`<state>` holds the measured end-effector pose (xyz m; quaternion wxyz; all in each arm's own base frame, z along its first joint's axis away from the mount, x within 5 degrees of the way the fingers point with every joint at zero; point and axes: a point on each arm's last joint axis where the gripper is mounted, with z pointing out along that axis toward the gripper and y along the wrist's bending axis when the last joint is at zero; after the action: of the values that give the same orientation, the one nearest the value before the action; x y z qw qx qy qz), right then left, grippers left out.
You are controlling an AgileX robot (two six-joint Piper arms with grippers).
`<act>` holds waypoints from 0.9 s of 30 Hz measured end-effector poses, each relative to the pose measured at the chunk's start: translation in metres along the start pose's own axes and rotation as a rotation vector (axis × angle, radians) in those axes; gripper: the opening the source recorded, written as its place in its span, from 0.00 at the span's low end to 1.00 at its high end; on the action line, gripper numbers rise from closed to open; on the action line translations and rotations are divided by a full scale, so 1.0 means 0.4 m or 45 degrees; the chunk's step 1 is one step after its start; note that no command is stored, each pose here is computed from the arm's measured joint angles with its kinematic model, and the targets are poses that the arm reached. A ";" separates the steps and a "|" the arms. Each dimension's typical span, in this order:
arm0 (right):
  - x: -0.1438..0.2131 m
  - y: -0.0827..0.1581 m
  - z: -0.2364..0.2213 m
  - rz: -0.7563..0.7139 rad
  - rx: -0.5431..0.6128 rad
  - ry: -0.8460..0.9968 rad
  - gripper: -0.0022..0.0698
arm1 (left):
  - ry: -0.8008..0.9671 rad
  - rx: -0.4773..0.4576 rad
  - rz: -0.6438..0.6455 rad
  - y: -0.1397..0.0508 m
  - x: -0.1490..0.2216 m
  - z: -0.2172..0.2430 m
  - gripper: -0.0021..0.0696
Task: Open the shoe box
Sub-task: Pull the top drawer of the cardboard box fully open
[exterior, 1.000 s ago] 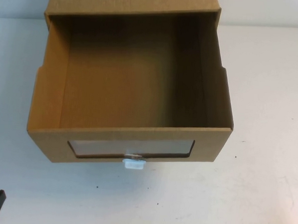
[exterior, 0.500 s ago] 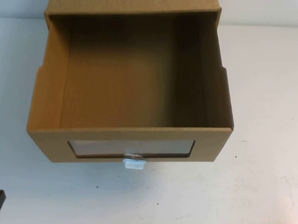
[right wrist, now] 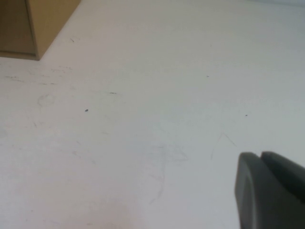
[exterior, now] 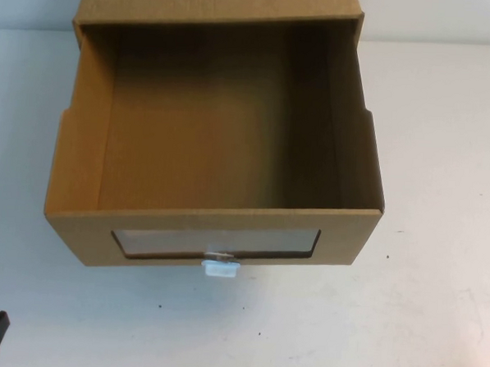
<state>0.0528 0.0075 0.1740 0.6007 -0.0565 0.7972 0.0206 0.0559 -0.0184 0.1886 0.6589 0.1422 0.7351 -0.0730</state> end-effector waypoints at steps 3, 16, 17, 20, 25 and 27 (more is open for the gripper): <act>0.000 0.000 0.000 0.000 0.000 0.000 0.01 | 0.000 0.000 0.000 0.000 0.000 0.000 0.02; 0.000 0.000 0.000 0.000 0.000 0.000 0.01 | -0.009 -0.321 -0.002 0.040 0.000 -0.011 0.02; 0.000 0.000 0.000 0.000 0.000 0.000 0.01 | 0.023 -0.343 -0.019 0.042 0.006 -0.012 0.02; 0.000 0.000 0.000 0.001 0.000 0.000 0.01 | 0.128 -0.378 -0.058 0.045 0.026 -0.014 0.02; 0.000 0.000 0.000 0.003 -0.001 0.000 0.01 | 0.260 -0.390 -0.078 0.046 0.049 -0.018 0.02; 0.000 0.000 0.000 0.003 -0.001 0.000 0.01 | 0.272 -0.392 -0.078 0.046 0.051 -0.019 0.02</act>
<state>0.0528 0.0076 0.1740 0.6007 -0.0558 0.7972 0.0216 0.0523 0.0035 0.1707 0.5884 0.0241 0.8074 0.0360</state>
